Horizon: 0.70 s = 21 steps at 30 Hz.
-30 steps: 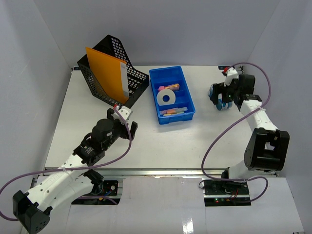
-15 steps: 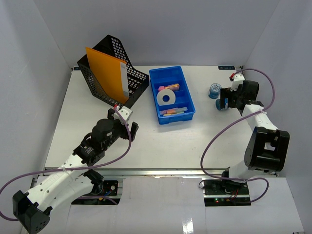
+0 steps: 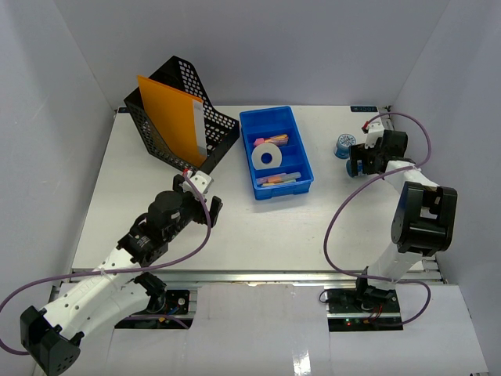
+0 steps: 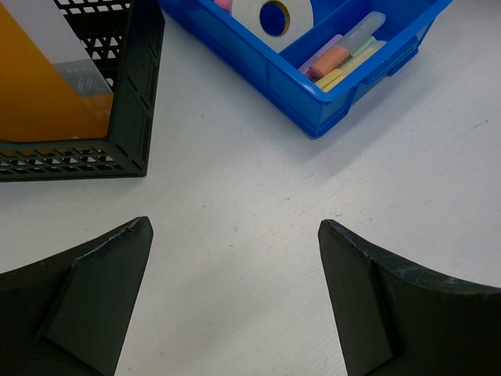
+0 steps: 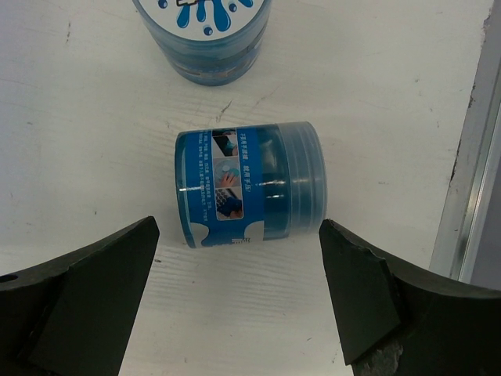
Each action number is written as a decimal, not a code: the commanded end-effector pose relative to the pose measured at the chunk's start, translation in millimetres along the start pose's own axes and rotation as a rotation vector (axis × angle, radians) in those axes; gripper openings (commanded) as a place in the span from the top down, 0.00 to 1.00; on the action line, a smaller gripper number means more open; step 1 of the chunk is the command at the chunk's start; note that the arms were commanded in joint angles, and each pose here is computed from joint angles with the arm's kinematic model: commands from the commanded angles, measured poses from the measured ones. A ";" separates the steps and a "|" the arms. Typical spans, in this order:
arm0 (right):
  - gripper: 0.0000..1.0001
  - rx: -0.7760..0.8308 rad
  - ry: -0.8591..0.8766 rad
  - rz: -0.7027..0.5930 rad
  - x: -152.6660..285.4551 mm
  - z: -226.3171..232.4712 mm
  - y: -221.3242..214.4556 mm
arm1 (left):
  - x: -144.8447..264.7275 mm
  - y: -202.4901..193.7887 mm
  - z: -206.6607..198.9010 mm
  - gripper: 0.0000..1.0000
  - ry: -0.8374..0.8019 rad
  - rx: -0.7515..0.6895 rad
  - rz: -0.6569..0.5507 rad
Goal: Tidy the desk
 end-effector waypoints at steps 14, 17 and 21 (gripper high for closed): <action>0.08 0.045 -0.036 -0.080 -31.1 -16.8 17.9 | 2.3 5.8 -0.2 0.02 -0.011 0.007 -0.025; 0.06 0.048 -0.028 -0.090 -33.8 -16.0 16.9 | 2.1 5.6 -0.9 0.02 -0.019 0.008 -0.025; 0.21 0.041 -0.010 -0.089 -38.1 -13.9 14.2 | 1.5 7.1 -4.1 0.02 -0.051 0.024 -0.033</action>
Point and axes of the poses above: each gripper's point midway between its finger pads, its own x axis back along the fingers, its own z axis along the line the jaws close on, y = z × x, the point moved 10 cm from there along x, back along the fingers, and after that the axes turned 11 degrees about x, right-handed, at the moved point
